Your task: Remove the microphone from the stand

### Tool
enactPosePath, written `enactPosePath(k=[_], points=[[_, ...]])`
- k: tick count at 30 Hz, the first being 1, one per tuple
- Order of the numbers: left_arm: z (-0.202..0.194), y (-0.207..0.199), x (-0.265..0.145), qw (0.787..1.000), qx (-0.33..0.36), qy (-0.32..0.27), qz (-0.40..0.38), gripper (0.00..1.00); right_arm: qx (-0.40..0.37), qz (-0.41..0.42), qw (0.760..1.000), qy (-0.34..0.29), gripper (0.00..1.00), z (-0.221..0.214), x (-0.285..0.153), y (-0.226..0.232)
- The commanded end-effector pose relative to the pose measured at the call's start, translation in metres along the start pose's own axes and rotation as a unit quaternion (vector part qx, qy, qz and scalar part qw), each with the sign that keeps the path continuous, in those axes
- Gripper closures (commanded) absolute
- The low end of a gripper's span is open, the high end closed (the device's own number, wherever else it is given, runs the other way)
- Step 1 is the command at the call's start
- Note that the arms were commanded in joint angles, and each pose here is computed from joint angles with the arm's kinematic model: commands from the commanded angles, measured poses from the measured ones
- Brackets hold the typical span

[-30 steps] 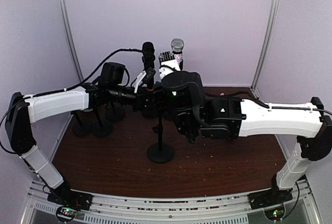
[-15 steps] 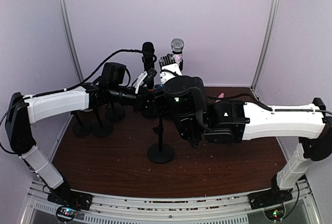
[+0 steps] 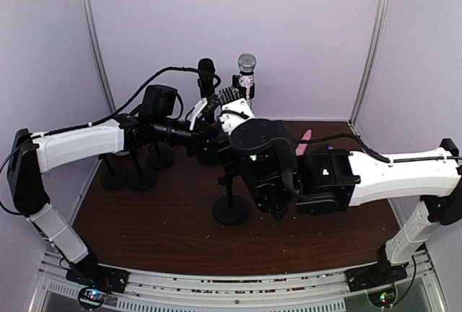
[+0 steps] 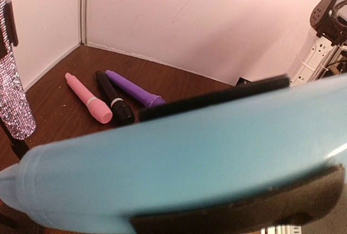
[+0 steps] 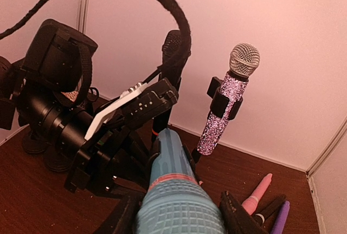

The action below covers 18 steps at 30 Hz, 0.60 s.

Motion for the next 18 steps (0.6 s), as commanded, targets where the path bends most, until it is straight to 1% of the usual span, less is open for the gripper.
enactPosePath(k=[1,13,15,18], points=[[-0.016,0.071,-0.012,0.988,-0.04,0.018,0.15,1.0,0.093,0.029,0.994,-0.053,1.0,0.057,-0.063,-0.03],[-0.015,0.082,-0.007,0.985,-0.035,0.022,0.165,1.0,0.117,0.02,0.991,-0.058,1.0,0.052,-0.083,-0.049],[-0.014,0.082,-0.006,0.986,-0.03,0.022,0.162,1.0,0.116,0.022,0.991,-0.06,1.0,0.055,-0.086,-0.051],[-0.01,0.078,-0.006,0.989,-0.02,0.019,0.146,1.0,0.119,0.002,0.991,-0.059,1.0,0.056,-0.09,-0.064]])
Point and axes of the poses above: each gripper's point midway between its finger pads, its own x axis out along the fingers, its own y axis along the line the jaws close on, z = x × y, the point moved 4 cm from there along -x, back along the fingers
